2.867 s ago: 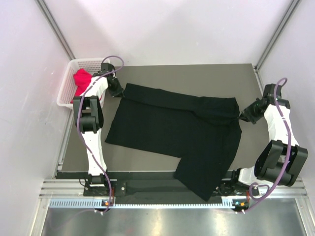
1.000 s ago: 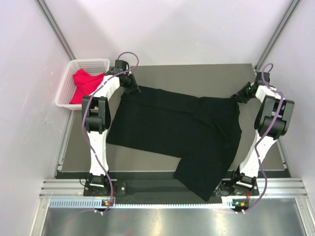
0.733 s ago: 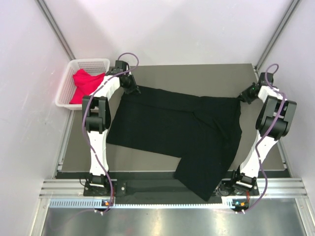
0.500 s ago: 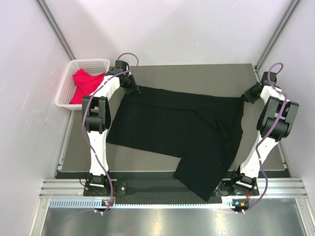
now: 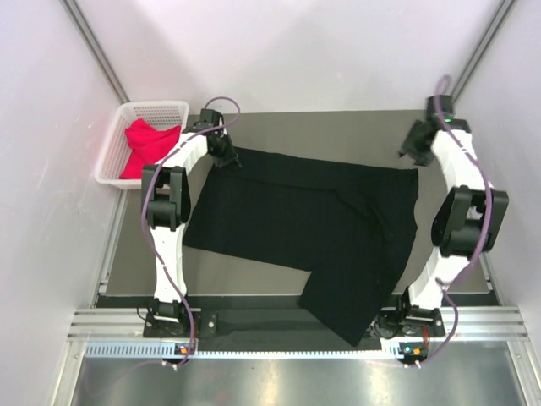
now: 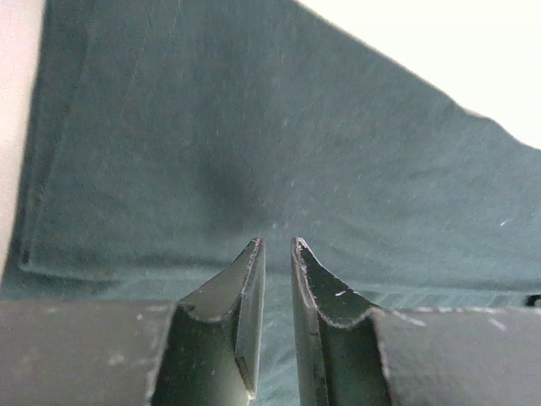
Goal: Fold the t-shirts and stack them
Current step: Fold the tshirt
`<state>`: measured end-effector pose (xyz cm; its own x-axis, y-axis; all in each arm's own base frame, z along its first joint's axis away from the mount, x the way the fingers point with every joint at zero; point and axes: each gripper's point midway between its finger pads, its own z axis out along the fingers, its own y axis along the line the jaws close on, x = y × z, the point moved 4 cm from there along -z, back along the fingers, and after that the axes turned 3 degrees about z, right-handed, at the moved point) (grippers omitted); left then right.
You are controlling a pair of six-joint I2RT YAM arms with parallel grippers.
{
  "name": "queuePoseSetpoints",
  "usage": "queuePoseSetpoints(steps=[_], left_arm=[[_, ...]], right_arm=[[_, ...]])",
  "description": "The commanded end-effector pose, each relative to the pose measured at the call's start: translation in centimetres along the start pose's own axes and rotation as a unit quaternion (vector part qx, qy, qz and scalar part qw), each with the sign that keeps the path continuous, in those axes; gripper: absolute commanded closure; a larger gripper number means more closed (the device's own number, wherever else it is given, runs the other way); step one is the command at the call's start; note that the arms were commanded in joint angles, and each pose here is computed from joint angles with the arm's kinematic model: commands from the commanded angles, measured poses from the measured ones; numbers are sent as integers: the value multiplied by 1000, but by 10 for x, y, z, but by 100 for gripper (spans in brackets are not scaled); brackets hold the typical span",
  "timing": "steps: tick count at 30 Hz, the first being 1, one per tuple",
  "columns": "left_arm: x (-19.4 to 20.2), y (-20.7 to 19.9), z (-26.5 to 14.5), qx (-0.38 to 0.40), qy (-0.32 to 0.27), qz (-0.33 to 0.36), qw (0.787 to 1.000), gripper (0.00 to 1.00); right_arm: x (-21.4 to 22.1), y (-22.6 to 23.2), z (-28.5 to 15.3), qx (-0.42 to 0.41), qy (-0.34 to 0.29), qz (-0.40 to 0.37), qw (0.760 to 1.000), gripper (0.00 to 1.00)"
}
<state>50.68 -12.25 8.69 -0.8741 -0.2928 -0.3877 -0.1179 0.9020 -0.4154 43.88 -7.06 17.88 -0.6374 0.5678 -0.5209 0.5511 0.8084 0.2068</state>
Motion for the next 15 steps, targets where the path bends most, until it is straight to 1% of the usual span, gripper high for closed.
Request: queuePoseSetpoints(steps=[1,2,3,4,6,7,9,11,12,13,15], left_arm=[[-5,-16,-33,7,-24,11,1000,76],[-5,-18,-37,9,-27,11,1000,76],[-3,-17,-37,8,-25,11,1000,76],[-2,-17,-39,10,-24,11,1000,77],[0,-19,-41,13,-23,12,1000,77],[3,-19,-44,14,-22,12,1000,77],[5,-22,-46,17,-24,16,999,77],[9,-24,-47,20,-22,17,999,77],[10,-25,-48,23,-21,18,999,77],[12,-26,-49,23,-21,18,999,77],[12,-28,-51,26,-22,21,999,77]], right_arm=[[57,35,-62,-34,19,-119,992,54],[88,44,-62,-50,45,-156,985,59],[97,53,-74,-68,32,-174,982,65],[126,61,-74,-78,52,-207,974,73],[146,67,-82,-94,49,-239,965,79],[170,66,-78,-97,69,-262,958,84],[189,66,-74,-104,85,-276,952,85],[207,65,-68,-103,99,-298,944,81],[213,64,-66,-101,103,-305,941,78],[219,67,-61,-101,107,-315,938,73],[228,63,-48,-86,124,-327,933,67]])
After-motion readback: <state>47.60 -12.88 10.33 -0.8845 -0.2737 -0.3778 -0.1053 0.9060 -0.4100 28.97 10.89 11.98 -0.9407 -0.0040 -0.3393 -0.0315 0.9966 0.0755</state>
